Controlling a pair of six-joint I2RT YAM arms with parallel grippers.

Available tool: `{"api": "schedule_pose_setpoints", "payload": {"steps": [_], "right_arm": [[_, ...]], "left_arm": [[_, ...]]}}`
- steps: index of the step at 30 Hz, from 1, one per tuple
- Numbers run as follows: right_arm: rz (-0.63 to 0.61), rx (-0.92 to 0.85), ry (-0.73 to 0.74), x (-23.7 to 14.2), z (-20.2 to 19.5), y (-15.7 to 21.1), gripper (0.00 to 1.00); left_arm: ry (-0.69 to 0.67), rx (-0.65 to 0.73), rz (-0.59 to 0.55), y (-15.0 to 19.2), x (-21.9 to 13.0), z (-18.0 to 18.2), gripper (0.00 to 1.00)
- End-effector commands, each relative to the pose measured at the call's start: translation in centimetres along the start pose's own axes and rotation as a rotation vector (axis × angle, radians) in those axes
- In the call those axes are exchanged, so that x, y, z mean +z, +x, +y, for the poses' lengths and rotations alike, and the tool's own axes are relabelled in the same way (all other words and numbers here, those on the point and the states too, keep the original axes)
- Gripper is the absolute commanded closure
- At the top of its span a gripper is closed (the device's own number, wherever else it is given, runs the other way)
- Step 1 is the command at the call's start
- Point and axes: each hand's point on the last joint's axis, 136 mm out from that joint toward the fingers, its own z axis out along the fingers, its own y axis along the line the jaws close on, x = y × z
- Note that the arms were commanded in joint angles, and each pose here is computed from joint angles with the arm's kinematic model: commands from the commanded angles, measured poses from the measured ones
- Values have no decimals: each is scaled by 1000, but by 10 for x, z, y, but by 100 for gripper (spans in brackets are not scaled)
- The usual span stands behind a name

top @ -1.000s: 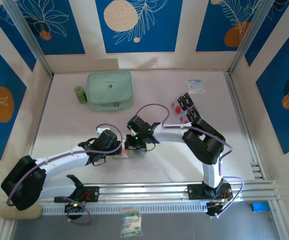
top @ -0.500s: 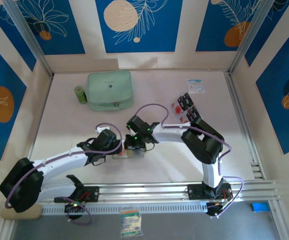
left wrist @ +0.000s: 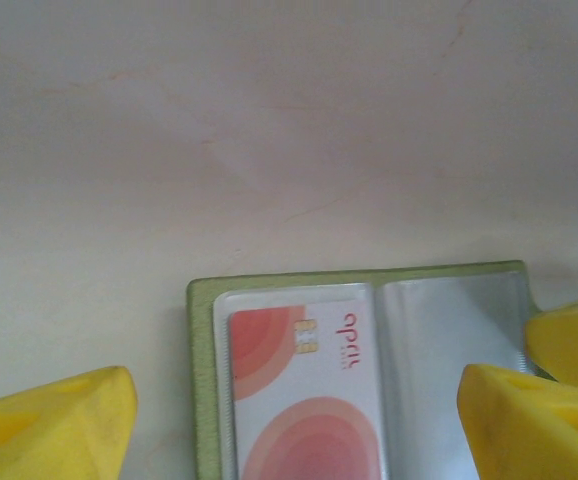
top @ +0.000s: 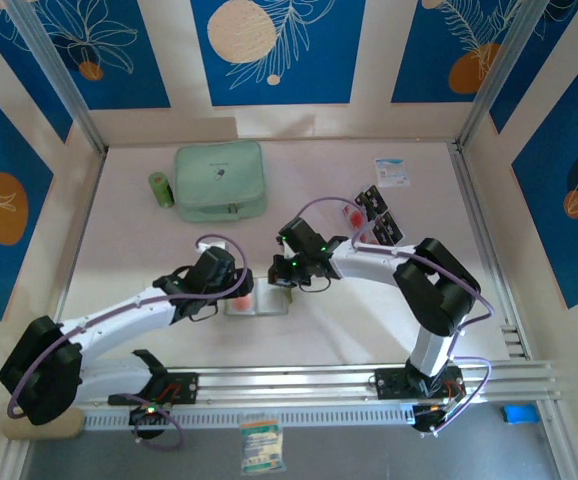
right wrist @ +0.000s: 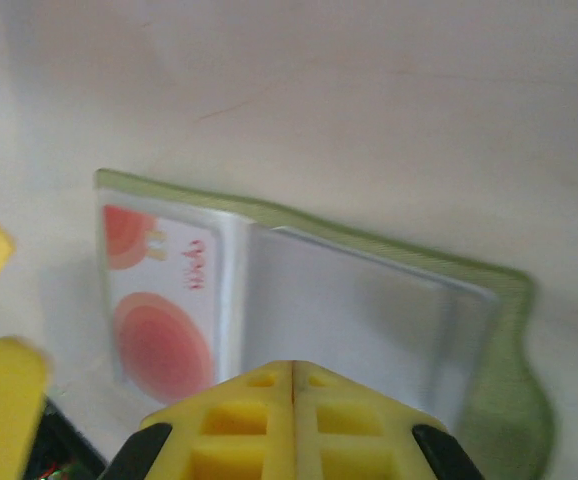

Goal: Put the credit cards into the card holder
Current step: Insert the credit card into the card slot, then flip over the card slot on the card holder.

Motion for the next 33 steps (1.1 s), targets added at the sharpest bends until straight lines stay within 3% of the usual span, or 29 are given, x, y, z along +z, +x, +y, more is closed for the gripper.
{"api": "schedule_pose_setpoints", "payload": {"steps": [1, 25, 33], "right_arm": [[9, -23, 34, -8, -10, 4, 100], [48, -99, 178, 10, -24, 3, 100], [92, -80, 129, 23, -17, 13, 100]], "left_arm": [[47, 29, -1, -6, -3, -18, 17], [-9, 110, 84, 28, 22, -17, 17], [-5, 121, 92, 31, 24, -17, 16]]}}
